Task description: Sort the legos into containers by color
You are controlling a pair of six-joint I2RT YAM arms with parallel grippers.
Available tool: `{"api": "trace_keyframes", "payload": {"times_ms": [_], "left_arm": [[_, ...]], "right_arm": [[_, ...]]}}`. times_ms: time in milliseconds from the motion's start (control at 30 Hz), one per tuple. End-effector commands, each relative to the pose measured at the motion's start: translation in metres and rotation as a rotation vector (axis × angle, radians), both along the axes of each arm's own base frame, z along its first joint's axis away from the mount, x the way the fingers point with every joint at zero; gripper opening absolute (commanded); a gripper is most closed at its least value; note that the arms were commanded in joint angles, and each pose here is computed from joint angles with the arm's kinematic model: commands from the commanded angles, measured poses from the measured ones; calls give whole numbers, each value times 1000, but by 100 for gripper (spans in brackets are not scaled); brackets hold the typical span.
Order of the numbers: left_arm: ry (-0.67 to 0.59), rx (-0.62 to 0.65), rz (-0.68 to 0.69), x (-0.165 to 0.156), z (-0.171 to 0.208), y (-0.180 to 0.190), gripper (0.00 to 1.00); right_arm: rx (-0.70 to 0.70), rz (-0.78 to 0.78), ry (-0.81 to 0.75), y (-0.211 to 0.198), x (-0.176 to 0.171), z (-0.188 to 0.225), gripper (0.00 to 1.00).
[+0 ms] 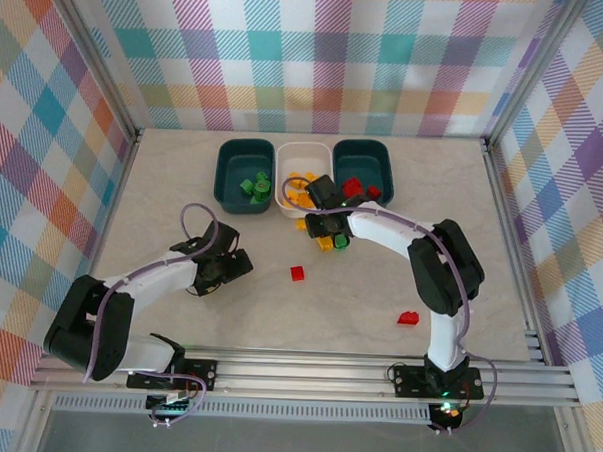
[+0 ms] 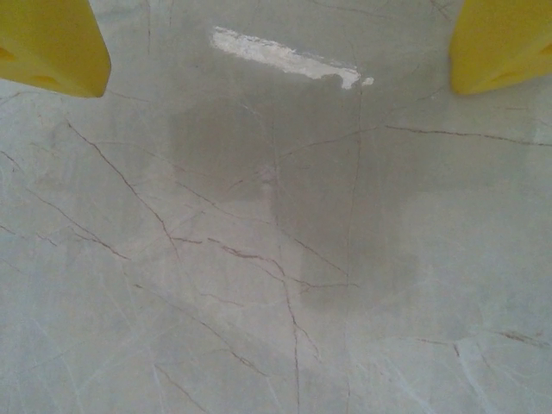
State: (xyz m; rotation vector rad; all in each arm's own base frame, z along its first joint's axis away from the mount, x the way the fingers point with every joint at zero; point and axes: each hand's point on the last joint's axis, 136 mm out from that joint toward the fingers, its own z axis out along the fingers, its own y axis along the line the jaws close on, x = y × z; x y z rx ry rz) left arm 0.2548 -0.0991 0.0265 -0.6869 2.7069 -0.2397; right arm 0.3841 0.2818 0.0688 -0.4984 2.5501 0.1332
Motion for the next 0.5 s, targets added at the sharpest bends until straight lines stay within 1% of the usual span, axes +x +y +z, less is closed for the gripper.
{"api": "trace_keyframes", "payload": {"times_ms": [0,133,200,333,467], "left_arm": [[-66,-191,-96,16,13,-49,99],[-61,-182,-98,15,11,-48,99],[-63,-181,-98,15,11,-47,99],[-62,-178,-96,16,8,-47,99],[-55,-188,-96,16,4,-49,99]], "right_arm": [[-29,37,7,5,-1,-17,45],[-58,62,37,9,-17,-30,45],[-90,73,38,7,-27,-32,45],[-108,81,57,2,-49,-36,45],[-132,74,77,-6,-63,-42,44]]}}
